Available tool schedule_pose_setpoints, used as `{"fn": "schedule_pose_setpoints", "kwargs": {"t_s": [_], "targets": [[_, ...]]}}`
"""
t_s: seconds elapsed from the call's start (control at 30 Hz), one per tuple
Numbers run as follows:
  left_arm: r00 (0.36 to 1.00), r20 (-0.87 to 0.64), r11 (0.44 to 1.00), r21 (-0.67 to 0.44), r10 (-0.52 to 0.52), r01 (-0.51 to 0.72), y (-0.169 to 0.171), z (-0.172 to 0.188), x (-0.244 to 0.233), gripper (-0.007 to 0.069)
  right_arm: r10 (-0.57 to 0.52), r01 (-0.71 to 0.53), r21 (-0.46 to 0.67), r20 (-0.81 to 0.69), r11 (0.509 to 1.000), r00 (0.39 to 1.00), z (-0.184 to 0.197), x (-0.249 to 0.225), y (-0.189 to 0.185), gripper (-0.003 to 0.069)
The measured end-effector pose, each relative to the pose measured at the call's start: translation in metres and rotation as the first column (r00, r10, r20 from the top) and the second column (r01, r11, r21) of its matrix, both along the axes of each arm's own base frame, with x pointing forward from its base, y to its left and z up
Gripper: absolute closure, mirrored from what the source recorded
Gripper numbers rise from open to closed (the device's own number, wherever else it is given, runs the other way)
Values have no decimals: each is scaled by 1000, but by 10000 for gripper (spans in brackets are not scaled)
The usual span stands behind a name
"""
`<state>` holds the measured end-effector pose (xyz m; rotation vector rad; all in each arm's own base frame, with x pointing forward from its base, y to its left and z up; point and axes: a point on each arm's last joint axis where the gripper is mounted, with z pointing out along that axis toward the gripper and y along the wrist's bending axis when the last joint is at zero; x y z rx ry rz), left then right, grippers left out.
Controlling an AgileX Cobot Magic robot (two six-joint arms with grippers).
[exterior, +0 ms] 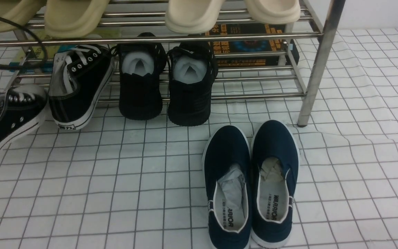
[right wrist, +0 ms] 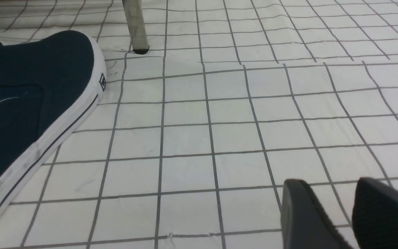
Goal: Take the shoes off the shelf with your hand from the white checkered tablecloth.
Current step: 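Set the held shoe down on the floor in front of the rack with the left gripper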
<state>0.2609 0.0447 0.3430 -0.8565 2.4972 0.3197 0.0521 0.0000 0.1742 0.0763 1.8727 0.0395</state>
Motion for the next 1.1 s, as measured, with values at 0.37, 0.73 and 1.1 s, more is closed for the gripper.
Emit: {"fn": "schedule_pose_setpoints", "kwargs": {"t_s": [0.37,0.73,1.1], "targets": [[994,-106,999,-46,16,-21,-4,-73,-29,606,-1,1,0,0,1000,1000,0,0,0,420],[994,-109,999,-47,-10,5,-5,-86,-32,472,-1,1,0,0,1000,1000,0,0,0,420],[969,172,962,-178,-179,209,-23,-21,23,210,-1,1,0,0,1000,1000,0,0,0,420]]}}
